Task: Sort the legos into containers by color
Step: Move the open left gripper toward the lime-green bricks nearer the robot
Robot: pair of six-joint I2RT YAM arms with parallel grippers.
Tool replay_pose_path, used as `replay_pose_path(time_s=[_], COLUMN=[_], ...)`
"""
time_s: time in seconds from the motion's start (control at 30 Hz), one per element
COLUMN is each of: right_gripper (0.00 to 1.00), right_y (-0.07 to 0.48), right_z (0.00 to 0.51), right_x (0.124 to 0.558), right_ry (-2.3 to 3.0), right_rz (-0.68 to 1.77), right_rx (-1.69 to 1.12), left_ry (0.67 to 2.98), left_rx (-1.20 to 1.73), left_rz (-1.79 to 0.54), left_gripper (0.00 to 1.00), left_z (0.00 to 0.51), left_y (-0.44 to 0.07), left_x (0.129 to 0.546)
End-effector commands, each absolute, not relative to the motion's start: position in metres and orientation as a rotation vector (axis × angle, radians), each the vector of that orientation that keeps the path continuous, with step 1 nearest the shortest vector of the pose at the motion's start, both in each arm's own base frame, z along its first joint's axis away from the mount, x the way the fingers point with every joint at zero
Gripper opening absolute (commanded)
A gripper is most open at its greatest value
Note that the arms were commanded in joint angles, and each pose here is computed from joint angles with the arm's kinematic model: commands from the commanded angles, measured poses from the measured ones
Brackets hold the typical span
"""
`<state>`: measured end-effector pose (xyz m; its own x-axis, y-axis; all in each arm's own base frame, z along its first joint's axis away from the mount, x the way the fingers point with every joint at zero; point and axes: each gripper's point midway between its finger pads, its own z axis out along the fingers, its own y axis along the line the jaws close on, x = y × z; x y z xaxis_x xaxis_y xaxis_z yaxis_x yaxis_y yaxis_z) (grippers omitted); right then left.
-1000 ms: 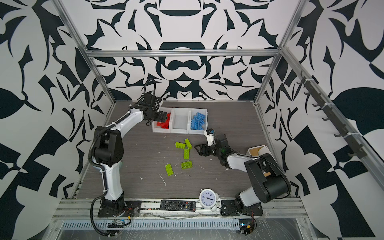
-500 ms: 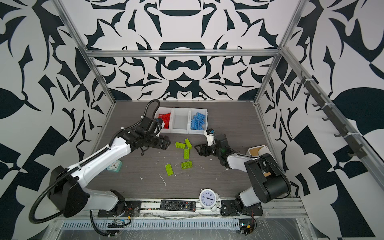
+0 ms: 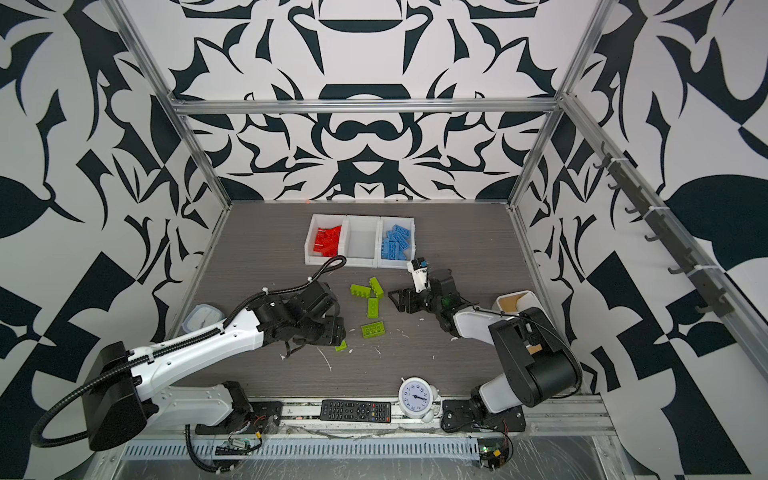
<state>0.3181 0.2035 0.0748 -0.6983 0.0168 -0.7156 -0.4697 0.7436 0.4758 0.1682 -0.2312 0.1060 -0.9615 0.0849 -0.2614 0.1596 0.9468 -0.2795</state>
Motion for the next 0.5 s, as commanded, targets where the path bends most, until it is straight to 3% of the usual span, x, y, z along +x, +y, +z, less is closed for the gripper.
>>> replay_pose_path(time_s=[0.0,0.47], right_gripper=[0.79,0.79], right_y=[0.210,0.211], right_z=[0.099,0.096], right_x=[0.325,0.326], right_ry=[2.130,2.137], right_rz=[0.867,0.862], right_rx=[-0.376,-0.384], left_ry=[2.918,2.947], left_rx=[0.081,0.140], left_rz=[-0.362,-0.319], left_gripper=[0.80,0.81], left_z=[0.087,0.044], left_y=[-0.224,-0.240], left_x=[0.163,0.170])
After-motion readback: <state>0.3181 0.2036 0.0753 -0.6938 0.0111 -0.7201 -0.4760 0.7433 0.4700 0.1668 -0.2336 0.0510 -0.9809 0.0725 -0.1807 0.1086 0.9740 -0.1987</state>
